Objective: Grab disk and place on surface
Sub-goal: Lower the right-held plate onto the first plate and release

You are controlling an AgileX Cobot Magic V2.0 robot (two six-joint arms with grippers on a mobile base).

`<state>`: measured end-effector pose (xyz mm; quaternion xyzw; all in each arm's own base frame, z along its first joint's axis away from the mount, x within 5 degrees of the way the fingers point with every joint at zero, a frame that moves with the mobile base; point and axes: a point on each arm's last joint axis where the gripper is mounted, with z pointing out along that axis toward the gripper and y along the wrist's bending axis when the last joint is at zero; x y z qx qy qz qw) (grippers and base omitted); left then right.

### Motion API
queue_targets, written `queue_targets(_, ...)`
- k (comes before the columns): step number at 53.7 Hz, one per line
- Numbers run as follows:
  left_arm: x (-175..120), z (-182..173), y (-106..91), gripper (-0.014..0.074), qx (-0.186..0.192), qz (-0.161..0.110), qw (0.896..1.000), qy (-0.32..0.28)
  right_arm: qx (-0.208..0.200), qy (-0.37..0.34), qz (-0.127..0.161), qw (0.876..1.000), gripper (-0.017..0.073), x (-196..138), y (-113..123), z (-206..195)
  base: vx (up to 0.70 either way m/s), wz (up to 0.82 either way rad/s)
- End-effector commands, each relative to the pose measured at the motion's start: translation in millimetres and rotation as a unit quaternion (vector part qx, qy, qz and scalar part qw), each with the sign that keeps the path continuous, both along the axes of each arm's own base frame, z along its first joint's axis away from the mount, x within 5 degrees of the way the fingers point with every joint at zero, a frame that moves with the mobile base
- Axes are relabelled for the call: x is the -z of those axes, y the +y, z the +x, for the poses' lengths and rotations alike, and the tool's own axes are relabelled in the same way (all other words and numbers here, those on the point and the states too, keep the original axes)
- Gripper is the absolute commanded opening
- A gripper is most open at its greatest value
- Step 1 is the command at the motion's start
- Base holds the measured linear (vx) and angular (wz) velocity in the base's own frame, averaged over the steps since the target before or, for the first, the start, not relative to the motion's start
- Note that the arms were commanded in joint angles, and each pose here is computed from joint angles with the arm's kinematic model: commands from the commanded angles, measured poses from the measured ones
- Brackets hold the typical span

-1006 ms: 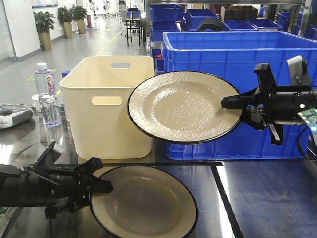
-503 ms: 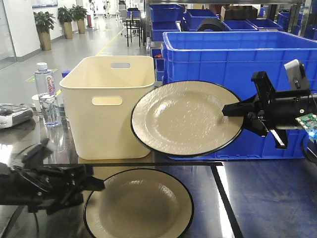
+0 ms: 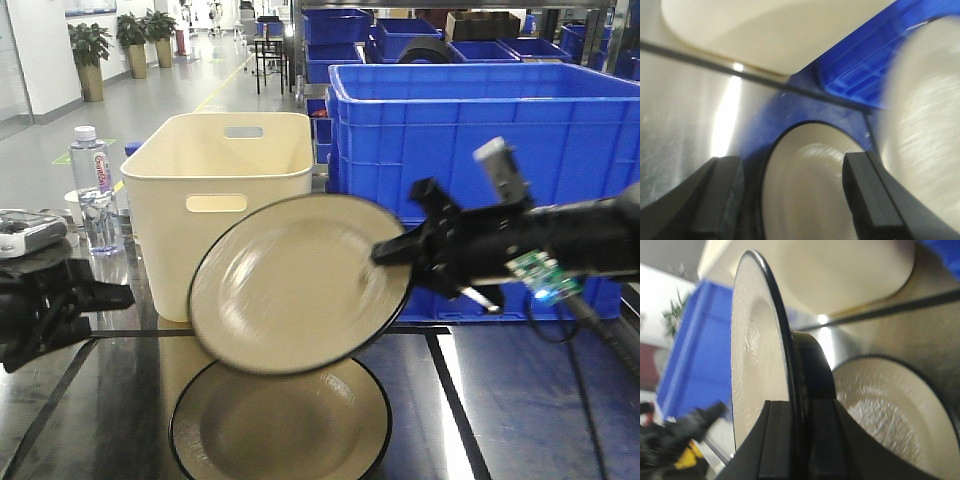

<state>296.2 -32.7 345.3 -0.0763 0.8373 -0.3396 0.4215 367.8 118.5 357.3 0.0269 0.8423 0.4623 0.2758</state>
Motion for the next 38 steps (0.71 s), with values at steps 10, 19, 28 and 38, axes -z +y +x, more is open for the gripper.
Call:
queue_targets(10, -38.8, -17.8, 0.0, 0.0540, -0.018, -0.021, 0.997, -0.067, -0.020, -0.024, 0.009, 0.999, 0.0003, -8.2, 27.1, -1.3, 0.00, 0.00)
queue_targets(19, -39.1, -18.4, -0.2, 0.0540, -0.016, -0.021, 0.997, -0.067, -0.036, -0.003, -0.009, 0.999, 0.0026, 10.6, 35.8, 4.7, 0.00, 0.00)
queue_targets(28, -38.8, -18.8, -0.9, 0.0540, -0.013, -0.022, 0.998, -0.065, -0.051, 0.013, -0.031, 0.998, 0.0101, 27.3, 40.2, 9.4, 0.00, 0.00)
queue_targets(38, -38.3, -18.9, -1.4, 0.0540, -0.009, -0.022, 0.998, -0.063, -0.062, -0.012, -0.099, 0.993, 0.0240, 36.8, 35.3, 11.8, 0.00, 0.00)
